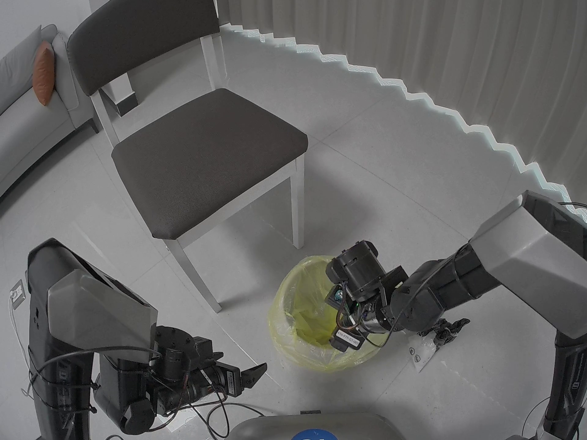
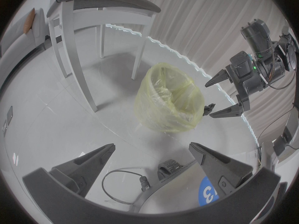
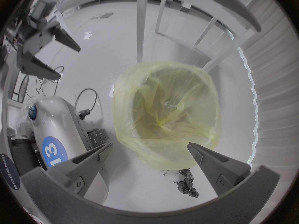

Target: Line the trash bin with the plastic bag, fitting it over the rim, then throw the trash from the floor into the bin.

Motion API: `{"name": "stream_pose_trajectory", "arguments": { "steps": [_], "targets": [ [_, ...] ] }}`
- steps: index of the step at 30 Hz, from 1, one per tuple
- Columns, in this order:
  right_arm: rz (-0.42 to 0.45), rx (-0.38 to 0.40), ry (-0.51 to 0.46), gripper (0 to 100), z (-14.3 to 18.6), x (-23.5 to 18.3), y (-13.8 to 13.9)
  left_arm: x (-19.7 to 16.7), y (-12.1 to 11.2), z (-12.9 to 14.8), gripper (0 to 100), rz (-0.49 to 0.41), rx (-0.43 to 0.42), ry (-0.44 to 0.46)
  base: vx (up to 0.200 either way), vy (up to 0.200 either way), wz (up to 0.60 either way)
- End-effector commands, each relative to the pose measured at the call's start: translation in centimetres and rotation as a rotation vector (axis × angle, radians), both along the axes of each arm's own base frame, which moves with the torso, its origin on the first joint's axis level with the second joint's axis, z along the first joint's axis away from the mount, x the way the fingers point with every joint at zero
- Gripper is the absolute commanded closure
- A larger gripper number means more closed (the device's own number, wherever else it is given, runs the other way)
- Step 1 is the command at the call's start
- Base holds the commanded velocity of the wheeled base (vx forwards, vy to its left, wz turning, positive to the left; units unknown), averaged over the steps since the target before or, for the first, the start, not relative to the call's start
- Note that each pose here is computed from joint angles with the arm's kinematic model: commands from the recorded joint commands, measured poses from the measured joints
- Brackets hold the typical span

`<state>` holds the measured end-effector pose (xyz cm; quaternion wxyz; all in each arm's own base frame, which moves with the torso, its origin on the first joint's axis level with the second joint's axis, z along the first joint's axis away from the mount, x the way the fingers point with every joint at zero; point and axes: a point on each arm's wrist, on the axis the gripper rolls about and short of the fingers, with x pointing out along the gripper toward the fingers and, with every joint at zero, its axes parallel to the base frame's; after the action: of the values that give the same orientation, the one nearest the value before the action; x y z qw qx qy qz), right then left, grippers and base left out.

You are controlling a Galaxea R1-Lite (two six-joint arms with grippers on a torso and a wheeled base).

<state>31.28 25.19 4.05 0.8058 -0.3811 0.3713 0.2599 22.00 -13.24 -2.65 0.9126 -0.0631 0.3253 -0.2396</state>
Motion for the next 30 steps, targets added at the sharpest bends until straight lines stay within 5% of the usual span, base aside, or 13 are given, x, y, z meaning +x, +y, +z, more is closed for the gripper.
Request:
{"name": "stream_pose_trajectory", "arguments": {
  "steps": [1,12,30],
  "targets": [
    [-0.052,-0.004,-0.001,0,-1.6,3.1,-0.4,0.1,-0.4,2.1,0,0.006,-0.072,-0.064,0.000,0.000,0.00],
    [-0.051,-0.180,-0.082,0,-5.1,8.6,-0.9,-0.7,-0.9,3.2,0,-0.027,-0.083,-0.091,0.000,0.000,0.00],
    [-0.024,-0.327,-0.026,0,-5.9,7.2,-2.2,-1.0,-1.2,3.6,0,-0.039,-0.088,-0.102,0.000,0.000,0.00]
  ]
}}
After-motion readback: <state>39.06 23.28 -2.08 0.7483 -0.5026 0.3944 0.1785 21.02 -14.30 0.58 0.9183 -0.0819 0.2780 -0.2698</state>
